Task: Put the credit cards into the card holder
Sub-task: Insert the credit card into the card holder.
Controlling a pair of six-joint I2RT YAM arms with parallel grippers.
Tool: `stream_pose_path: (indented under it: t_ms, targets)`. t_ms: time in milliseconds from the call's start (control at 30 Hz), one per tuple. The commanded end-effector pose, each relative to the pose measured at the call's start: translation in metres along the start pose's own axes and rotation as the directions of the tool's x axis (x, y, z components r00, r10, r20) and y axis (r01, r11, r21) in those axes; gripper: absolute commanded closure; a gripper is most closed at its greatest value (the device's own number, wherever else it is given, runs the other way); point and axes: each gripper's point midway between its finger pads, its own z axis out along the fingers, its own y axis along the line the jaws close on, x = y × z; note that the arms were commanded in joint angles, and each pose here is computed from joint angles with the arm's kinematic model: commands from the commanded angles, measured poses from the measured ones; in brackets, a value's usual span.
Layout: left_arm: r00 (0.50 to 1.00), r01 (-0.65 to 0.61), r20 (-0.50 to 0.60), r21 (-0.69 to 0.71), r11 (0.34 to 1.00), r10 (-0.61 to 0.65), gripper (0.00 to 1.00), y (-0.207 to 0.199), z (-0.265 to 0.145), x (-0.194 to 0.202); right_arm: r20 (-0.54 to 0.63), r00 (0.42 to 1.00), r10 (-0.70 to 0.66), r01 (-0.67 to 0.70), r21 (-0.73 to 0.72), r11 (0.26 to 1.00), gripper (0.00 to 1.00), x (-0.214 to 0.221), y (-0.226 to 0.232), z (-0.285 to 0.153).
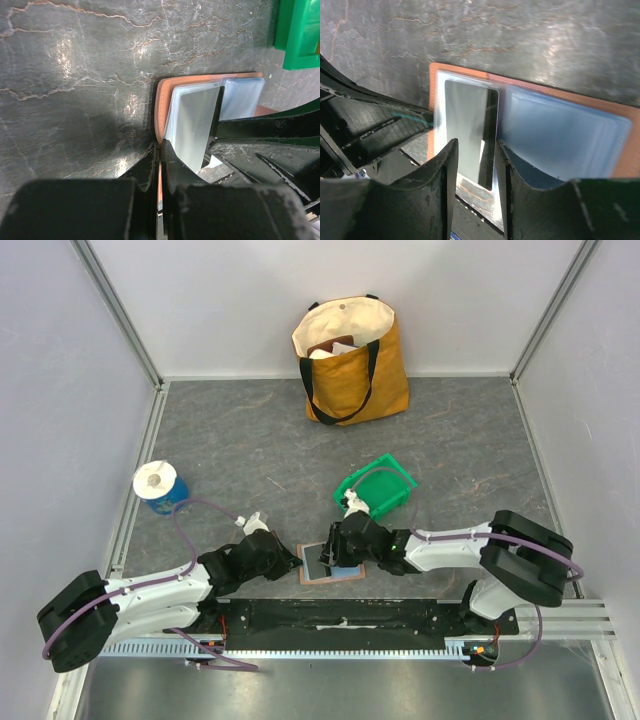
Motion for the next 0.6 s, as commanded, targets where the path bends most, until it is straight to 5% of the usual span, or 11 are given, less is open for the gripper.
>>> stream_pose_path:
  t_ms: [0,433,567]
  targets:
    - [0.999,-0.034,-0.003,-0.108,0.994,0.034,0.98,0.032,0.001,0.003,-0.061,0.995,-0.081,0.081,-0.012,0.997,0.59,0.010,0.014,0.010]
    - [0.999,-0.036,-0.001,-0.104,0.994,0.036,0.98,0.030,0.001,0.002,-0.063,0.990,-0.122,0.122,-0.005,0.993,0.76,0.008,0.029,0.012]
    - [0.999,-0.034,0.003,-0.110,0.993,0.035,0.98,0.031,0.000,0.001,-0.003,0.989,-0.146,0.146,0.030,0.989,0.56,-0.008,0.027,-0.002]
